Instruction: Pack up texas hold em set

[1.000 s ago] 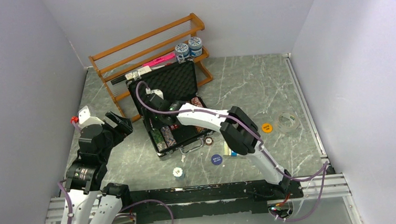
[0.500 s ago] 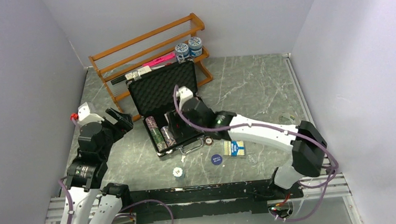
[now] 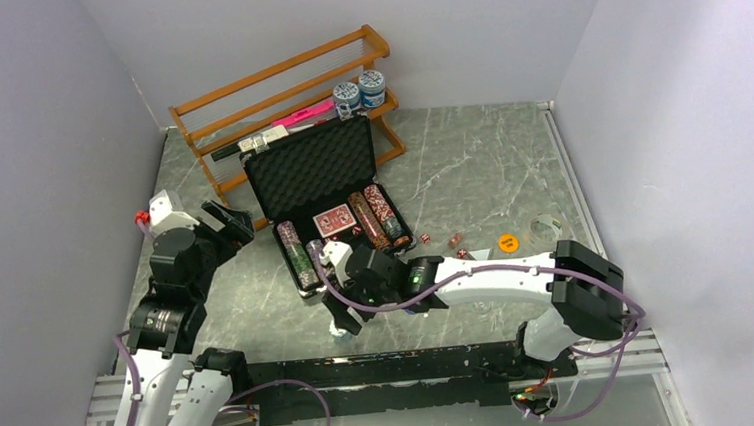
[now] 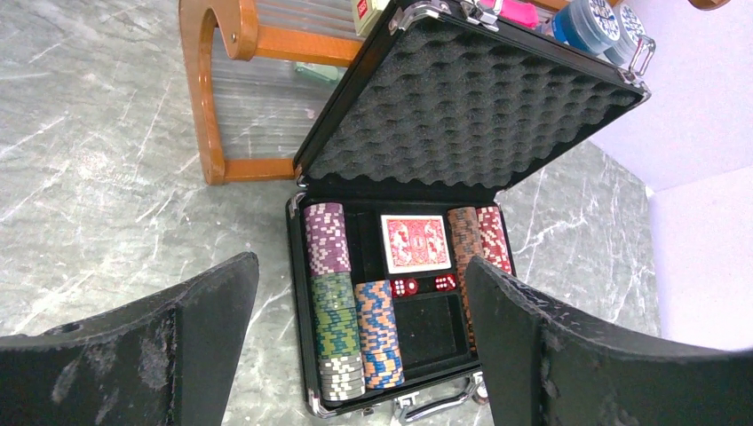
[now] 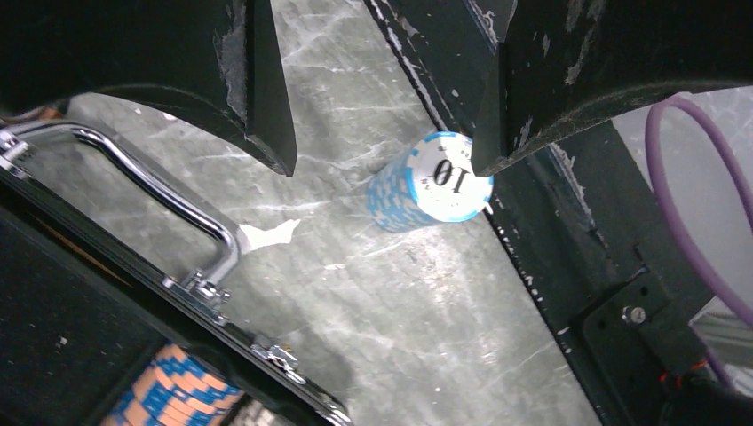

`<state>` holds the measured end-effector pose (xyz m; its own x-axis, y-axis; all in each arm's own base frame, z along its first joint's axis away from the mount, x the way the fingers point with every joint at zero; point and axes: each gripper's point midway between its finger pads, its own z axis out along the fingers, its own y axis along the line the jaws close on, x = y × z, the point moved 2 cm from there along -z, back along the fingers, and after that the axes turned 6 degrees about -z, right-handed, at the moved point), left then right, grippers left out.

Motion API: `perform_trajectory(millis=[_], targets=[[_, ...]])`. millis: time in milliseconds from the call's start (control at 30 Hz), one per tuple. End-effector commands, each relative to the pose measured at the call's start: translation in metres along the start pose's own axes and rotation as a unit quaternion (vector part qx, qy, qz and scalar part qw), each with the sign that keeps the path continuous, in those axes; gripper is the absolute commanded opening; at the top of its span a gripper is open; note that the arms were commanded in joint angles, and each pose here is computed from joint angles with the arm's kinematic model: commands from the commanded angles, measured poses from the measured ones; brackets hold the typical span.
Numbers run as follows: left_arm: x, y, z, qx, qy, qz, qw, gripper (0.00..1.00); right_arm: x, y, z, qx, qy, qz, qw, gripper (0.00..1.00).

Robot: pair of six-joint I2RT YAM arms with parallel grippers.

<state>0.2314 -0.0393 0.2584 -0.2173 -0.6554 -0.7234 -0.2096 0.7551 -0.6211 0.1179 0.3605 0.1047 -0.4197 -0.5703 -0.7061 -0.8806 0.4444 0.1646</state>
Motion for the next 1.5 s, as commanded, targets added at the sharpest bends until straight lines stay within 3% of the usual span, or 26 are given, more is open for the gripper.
perform_trajectory(millis=[0, 200, 467, 667, 800, 1000, 1133, 1300, 1467], targets=[[-0.007, -0.006, 0.002, 0.007, -0.012, -0.003, 1.000, 0.91, -0.016, 0.012, 0.003, -0.029, -0.030, -0.034, 0.999, 0.76], [-0.005, -0.002, 0.002, -0.002, -0.011, -0.005, 1.000, 0.90, -0.015, 0.019, 0.011, -0.034, -0.015, -0.071, 0.997, 0.77], [-0.002, 0.000, -0.002, 0.002, -0.010, -0.006, 1.000, 0.90, -0.004, 0.032, 0.021, -0.019, 0.011, -0.068, 0.997, 0.85], [0.004, 0.008, -0.006, -0.007, -0.006, -0.008, 1.000, 0.90, 0.003, 0.033, 0.028, -0.017, 0.029, -0.066, 0.997, 0.83], [0.005, 0.012, -0.006, -0.016, -0.005, -0.009, 1.000, 0.90, 0.010, 0.031, 0.032, -0.012, 0.040, -0.063, 0.997, 0.73], [0.010, 0.009, -0.008, -0.002, 0.010, -0.008, 1.000, 0.89, 0.000, 0.026, 0.037, 0.016, 0.040, -0.046, 0.998, 0.35], [0.017, -0.001, -0.013, 0.047, 0.015, -0.016, 0.999, 0.89, -0.028, 0.022, 0.023, 0.007, 0.005, -0.017, 1.000, 0.20], [0.026, -0.028, -0.022, 0.160, 0.026, 0.007, 0.987, 0.89, -0.076, 0.005, -0.014, -0.056, -0.054, 0.029, 0.997, 0.17], [0.047, -0.073, -0.041, 0.336, 0.080, 0.050, 0.937, 0.89, -0.129, -0.017, -0.072, -0.147, -0.148, 0.062, 0.976, 0.19]])
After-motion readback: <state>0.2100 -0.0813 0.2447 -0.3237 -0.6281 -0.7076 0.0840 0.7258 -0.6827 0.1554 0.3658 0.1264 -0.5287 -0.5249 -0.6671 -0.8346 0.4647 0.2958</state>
